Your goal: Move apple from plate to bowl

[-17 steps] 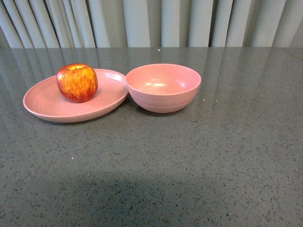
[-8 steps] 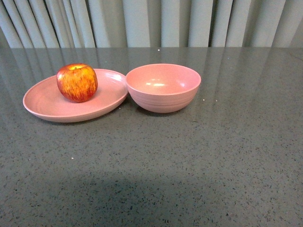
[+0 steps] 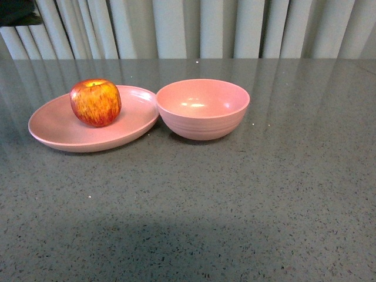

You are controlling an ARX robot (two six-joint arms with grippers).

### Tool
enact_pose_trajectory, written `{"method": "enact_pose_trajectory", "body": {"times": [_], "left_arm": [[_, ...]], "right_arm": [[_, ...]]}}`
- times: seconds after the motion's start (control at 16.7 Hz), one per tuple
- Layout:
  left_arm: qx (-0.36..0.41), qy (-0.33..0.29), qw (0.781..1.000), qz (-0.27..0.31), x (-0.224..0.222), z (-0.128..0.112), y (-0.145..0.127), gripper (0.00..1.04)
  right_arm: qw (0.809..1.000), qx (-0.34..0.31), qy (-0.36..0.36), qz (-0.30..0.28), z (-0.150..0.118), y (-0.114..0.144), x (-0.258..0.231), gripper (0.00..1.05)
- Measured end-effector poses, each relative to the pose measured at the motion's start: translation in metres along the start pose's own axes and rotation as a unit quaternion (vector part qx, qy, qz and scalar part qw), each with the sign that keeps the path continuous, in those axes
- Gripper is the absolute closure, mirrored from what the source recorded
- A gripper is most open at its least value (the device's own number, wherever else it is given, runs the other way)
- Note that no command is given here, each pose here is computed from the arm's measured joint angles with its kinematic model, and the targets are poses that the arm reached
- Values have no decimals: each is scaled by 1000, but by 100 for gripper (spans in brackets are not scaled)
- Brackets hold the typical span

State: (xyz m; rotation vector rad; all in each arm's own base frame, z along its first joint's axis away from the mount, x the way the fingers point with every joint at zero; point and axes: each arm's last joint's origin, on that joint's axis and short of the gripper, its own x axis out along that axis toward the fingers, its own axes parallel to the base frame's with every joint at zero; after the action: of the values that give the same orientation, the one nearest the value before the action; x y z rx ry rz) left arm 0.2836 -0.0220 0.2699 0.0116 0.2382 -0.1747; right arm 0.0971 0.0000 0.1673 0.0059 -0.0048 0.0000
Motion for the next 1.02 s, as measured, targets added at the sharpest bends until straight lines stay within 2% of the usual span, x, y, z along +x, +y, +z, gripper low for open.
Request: {"method": "enact_pose_trajectory", "body": {"times": [0.12, 0.18, 0.36, 0.48, 0.66, 0.72, 1.02], "left_arm": [[-2, 33, 999, -39, 44, 13, -8, 7], [-3, 53, 998, -41, 70, 14, -12, 7], [-5, 127, 992, -26, 111, -7, -13, 7], [-7, 162, 986, -21, 122, -19, -12, 7], [-8, 176, 984, -14, 133, -24, -10, 7], [-17, 202, 979, -30, 137, -34, -11, 7], [-11, 217, 976, -22, 137, -38, -12, 7]], "right_arm": [[1000, 0, 0, 0, 0, 0, 0, 7], [1000, 0, 0, 0, 0, 0, 0, 7], [1000, 0, 0, 0, 0, 0, 0, 7], [1000, 0, 0, 0, 0, 0, 0, 7], [1000, 0, 0, 0, 0, 0, 0, 7], [1000, 0, 0, 0, 0, 0, 0, 7], [1000, 0, 0, 0, 0, 0, 0, 7]]}}
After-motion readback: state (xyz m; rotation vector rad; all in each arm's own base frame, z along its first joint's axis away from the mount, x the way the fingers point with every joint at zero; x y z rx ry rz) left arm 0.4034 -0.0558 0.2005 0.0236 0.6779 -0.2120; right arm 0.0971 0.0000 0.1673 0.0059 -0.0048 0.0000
